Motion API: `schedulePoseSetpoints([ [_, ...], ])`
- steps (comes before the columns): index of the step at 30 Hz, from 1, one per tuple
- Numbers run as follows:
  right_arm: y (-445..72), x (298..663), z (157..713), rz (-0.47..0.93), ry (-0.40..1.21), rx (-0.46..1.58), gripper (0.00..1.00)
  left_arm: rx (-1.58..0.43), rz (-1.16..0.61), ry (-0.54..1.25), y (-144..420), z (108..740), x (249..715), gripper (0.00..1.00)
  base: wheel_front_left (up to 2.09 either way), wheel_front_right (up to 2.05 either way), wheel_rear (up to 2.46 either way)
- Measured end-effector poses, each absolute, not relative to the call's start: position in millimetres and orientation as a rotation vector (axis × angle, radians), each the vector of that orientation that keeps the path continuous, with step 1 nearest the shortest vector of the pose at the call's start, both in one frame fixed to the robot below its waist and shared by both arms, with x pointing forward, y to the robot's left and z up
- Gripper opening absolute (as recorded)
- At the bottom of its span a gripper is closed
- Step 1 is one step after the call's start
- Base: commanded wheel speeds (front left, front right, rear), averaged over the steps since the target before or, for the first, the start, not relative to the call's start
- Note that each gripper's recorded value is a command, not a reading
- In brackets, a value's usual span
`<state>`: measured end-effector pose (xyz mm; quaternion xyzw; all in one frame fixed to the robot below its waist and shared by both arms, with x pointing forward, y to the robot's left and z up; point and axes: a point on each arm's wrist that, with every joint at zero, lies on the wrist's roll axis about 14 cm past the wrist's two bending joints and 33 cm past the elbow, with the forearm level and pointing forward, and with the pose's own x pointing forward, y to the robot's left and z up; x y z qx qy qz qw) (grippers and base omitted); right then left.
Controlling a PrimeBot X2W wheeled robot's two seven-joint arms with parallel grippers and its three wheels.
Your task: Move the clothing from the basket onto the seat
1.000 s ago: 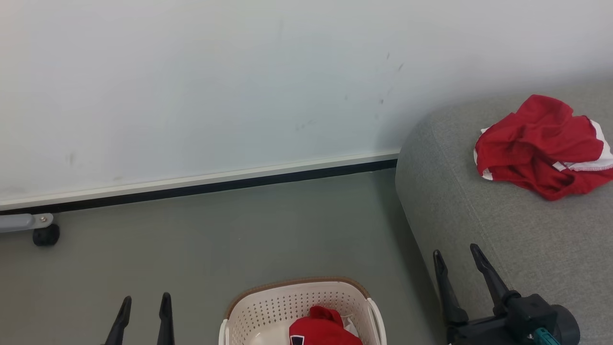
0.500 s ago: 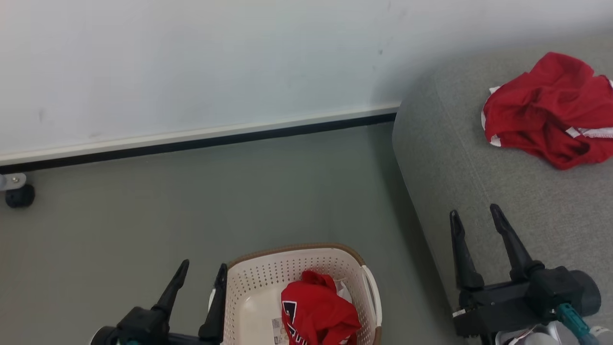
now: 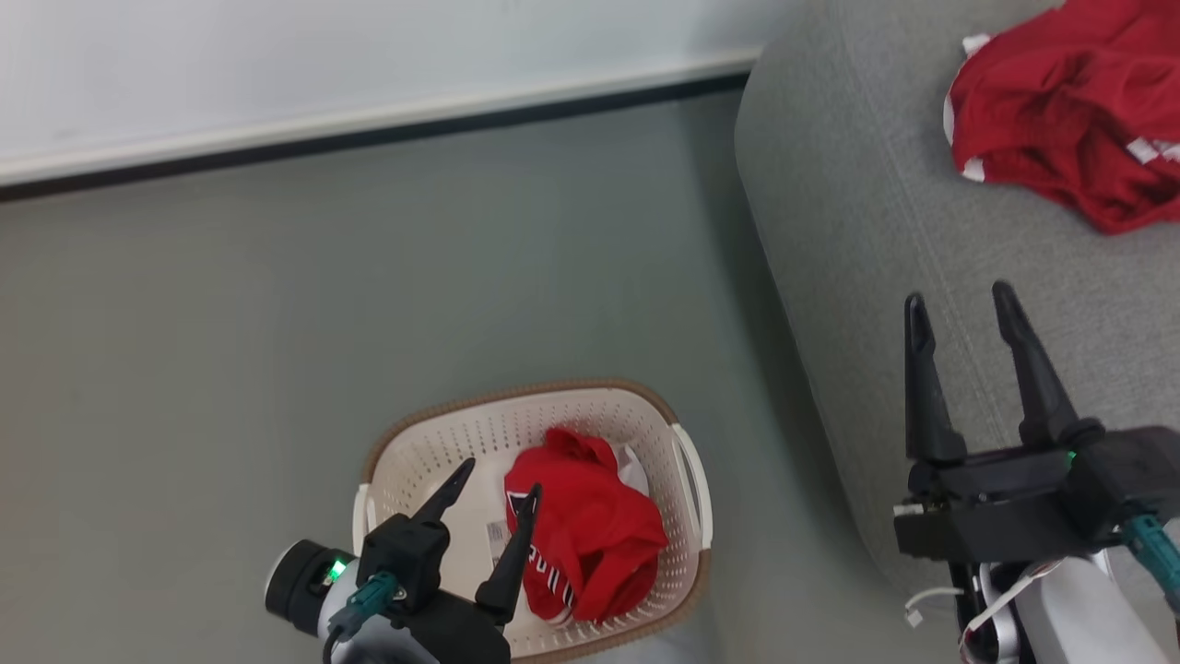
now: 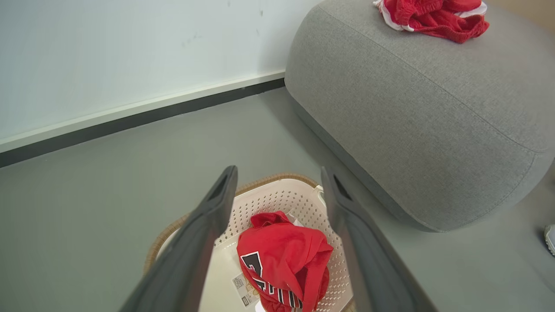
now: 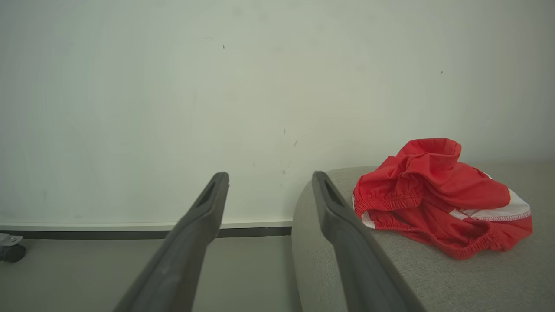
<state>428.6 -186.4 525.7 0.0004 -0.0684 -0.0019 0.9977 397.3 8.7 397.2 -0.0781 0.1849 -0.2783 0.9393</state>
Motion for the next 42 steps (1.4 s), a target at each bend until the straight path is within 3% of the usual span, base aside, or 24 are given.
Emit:
schedulePoseSetpoints([
  [31, -199, 529, 465, -0.032, -0.125, -0.049, 1.0, -0.04, -0.895, 0.746, -59, 217, 405, 1.0, 0.0, 0.0, 0.0],
  [42, -207, 540, 414, -0.046, -0.027, -0.081, 1.0, -0.063, -0.943, 0.869, -69, 163, 380, 1.0, 0.0, 0.0, 0.0],
])
